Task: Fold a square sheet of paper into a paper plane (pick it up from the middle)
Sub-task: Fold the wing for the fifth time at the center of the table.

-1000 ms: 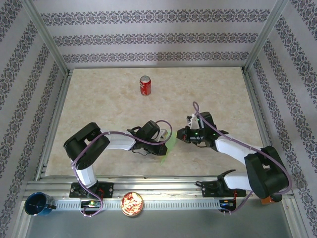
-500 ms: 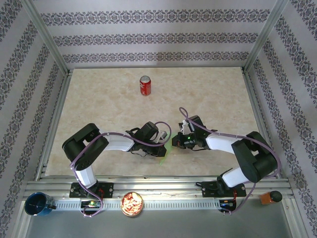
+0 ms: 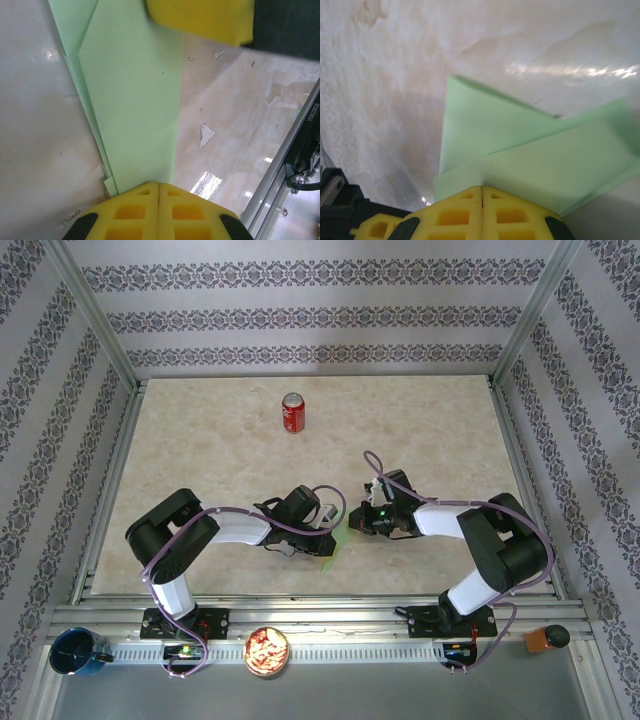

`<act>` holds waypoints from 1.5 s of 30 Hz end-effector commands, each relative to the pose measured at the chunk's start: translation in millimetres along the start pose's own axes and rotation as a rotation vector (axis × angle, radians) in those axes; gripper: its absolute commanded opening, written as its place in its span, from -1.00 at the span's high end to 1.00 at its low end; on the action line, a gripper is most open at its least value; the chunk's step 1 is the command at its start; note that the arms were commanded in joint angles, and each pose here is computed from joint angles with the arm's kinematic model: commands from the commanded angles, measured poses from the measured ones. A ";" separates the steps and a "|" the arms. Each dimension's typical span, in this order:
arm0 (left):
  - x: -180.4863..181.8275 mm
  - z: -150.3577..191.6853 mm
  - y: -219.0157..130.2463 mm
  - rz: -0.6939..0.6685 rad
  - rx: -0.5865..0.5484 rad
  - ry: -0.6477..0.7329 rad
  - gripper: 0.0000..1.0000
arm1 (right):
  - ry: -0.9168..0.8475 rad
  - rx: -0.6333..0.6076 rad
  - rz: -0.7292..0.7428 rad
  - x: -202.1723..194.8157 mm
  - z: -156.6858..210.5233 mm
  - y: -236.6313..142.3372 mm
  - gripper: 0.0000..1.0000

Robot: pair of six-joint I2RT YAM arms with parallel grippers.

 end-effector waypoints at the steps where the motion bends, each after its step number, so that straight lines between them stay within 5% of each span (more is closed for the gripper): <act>1: 40.4 68.1 7.0 -0.147 0.234 -0.131 1.00 | 0.015 -0.044 0.020 -9.8 -9.8 -1.2 0.94; 21: 41.2 71.7 4.9 -0.148 0.220 -0.149 1.00 | 0.197 -0.196 0.070 -39.1 -49.2 -29.1 0.89; 31: 38.8 66.1 1.4 -0.156 0.197 -0.140 1.00 | 0.109 -0.323 -0.058 -8.7 -39.2 -62.6 0.74; 45: 34.0 58.5 0.4 -0.147 0.186 -0.133 1.00 | -0.061 0.001 -0.090 31.2 6.1 -7.5 0.76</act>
Point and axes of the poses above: each hand's point on the last joint's axis, 136 mm out from that joint toward the fingers, its own y axis out along the fingers, its own x axis along the line the jaws close on, z = x × y, the point moved 4 cm from there along -y, back along the fingers, and after that the axes turned 10 degrees about y, right-handed, at the moved point
